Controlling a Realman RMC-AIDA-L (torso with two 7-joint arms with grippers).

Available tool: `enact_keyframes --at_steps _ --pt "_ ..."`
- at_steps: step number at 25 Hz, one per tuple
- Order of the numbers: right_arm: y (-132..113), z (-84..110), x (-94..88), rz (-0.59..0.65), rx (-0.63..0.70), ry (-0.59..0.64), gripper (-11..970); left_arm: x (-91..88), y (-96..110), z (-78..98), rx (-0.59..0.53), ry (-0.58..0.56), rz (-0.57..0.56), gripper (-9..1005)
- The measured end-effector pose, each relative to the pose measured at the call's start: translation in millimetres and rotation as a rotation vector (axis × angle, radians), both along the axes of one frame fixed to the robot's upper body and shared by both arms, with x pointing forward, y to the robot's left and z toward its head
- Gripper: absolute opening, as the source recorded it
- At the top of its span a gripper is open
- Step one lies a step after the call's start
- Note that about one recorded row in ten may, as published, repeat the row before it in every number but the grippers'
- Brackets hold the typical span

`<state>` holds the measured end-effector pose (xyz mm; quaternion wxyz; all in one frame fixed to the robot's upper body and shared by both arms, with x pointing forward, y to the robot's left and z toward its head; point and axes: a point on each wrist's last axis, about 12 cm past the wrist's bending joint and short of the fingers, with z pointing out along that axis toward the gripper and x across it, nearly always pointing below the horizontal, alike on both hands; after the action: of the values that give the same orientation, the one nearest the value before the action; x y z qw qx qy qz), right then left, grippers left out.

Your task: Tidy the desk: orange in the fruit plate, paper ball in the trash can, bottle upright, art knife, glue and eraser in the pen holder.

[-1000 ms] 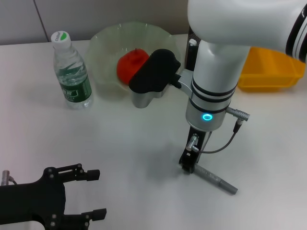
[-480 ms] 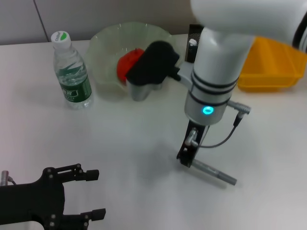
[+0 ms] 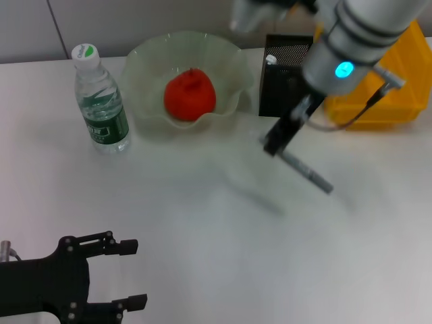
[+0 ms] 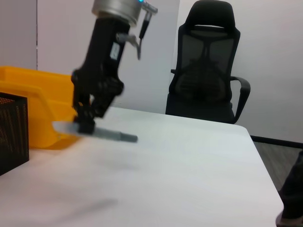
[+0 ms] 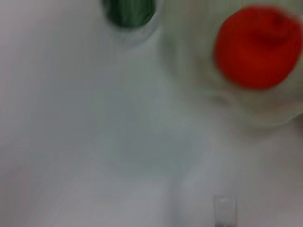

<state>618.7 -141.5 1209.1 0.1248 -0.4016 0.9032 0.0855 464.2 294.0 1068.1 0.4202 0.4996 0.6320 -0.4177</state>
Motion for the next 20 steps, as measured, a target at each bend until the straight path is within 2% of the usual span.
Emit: enact_keyframes --at_steps 2,10,20 --pt "-13 8.3 8.5 -0.024 0.047 -0.037 146 0.2 1 0.2 0.001 -0.001 0.002 783" --pt "-32 18.4 24.0 -0.067 0.08 -0.126 144 0.7 1 0.5 0.001 -0.002 0.001 782" --pt "-59 40.6 56.6 -0.175 0.183 -0.395 143 -0.3 1 -0.3 0.002 0.0 0.005 783"
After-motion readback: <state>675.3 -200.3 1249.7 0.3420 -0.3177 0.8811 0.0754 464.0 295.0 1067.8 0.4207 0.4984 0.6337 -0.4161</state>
